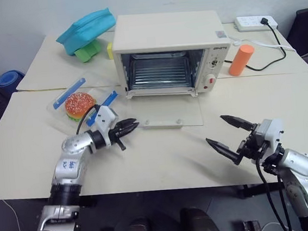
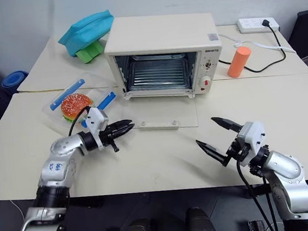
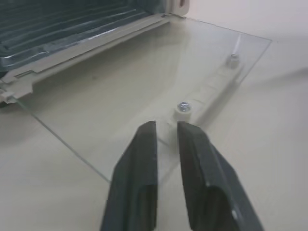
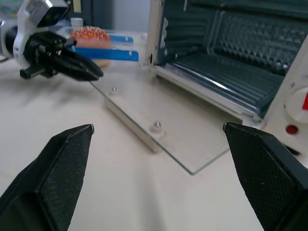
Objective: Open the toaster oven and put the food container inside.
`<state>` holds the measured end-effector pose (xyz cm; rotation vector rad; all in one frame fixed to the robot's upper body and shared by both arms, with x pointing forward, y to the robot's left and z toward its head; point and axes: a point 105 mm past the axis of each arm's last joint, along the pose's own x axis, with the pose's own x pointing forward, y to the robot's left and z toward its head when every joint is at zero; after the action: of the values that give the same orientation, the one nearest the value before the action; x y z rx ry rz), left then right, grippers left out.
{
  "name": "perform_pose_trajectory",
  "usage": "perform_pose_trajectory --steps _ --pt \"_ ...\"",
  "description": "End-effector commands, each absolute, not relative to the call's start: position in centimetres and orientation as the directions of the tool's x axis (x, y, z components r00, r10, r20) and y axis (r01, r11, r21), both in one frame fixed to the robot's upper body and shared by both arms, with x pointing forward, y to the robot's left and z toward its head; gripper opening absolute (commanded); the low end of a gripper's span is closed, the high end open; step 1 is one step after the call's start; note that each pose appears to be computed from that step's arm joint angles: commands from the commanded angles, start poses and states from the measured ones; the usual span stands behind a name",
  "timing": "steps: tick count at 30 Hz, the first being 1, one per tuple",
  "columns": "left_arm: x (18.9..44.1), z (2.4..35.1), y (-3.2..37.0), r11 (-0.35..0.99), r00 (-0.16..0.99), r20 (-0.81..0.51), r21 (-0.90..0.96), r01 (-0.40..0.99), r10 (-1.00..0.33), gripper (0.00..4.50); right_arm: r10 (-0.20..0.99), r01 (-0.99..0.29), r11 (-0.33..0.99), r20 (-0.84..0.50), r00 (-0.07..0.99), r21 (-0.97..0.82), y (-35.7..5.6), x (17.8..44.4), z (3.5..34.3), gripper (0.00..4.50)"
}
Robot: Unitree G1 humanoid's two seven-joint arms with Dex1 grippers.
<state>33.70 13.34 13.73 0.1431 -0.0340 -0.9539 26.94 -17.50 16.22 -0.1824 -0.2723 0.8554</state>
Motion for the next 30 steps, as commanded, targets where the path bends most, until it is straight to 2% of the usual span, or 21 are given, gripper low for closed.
perform_pose_trajectory --steps 1,5,7,9,12,16,20,22,26,30 --pt "31.7 18.0 16.2 0.647 0.631 0.141 0.16 0.746 -0.763 2.05 0.792 -0.729 0.609 0.197 0.577 -0.312 -16.6 26.6 17.7 4.5" --pt "28.6 19.3 22.9 0.833 0.812 0.191 0.069 0.549 -0.551 3.23 0.809 -0.752 0.586 0.259 0.527 -0.302 -15.2 26.7 18.8 4.5" --pt "26.8 19.0 25.7 0.896 0.882 0.166 0.026 0.443 -0.441 3.84 0.815 -0.76 0.575 0.295 0.499 -0.302 -14.6 26.7 19.5 4.5" --pt "25.6 17.3 28.7 0.95 0.948 0.066 -0.008 0.312 -0.311 4.42 0.822 -0.774 0.56 0.314 0.475 -0.295 -14.0 26.6 19.8 4.5" --pt "24.3 16.5 32.4 0.99 0.992 0.03 -0.072 0.121 -0.119 4.46 0.852 -0.791 0.51 0.322 0.412 -0.338 -12.6 25.9 19.9 4.5" --pt "24.2 17.5 33.3 0.989 0.998 0.049 -0.14 0.056 -0.05 4.46 0.885 -0.797 0.448 0.328 0.33 -0.406 -11.8 25.4 19.9 4.5" --pt "26.4 18.6 33.3 0.977 1.0 0.02 -0.213 0.005 -0.001 4.46 0.886 -0.809 0.451 0.3 0.354 -0.377 -12.7 25.8 19.3 4.5" --pt "27.9 18.8 34.2 0.947 0.997 -0.039 -0.31 -0.078 0.069 4.46 0.885 -0.808 0.454 0.292 0.362 -0.375 -13.0 25.8 19.1 4.5" --pt "31.0 20.4 32.5 0.931 0.994 -0.112 -0.365 -0.022 -0.02 4.46 0.883 -0.809 0.459 0.286 0.371 -0.368 -13.1 25.7 18.7 4.5" --pt "33.2 20.4 32.7 0.913 0.975 -0.22 -0.393 -0.108 0.021 4.46 0.883 -0.809 0.461 0.284 0.375 -0.365 -13.0 25.5 18.4 4.5"
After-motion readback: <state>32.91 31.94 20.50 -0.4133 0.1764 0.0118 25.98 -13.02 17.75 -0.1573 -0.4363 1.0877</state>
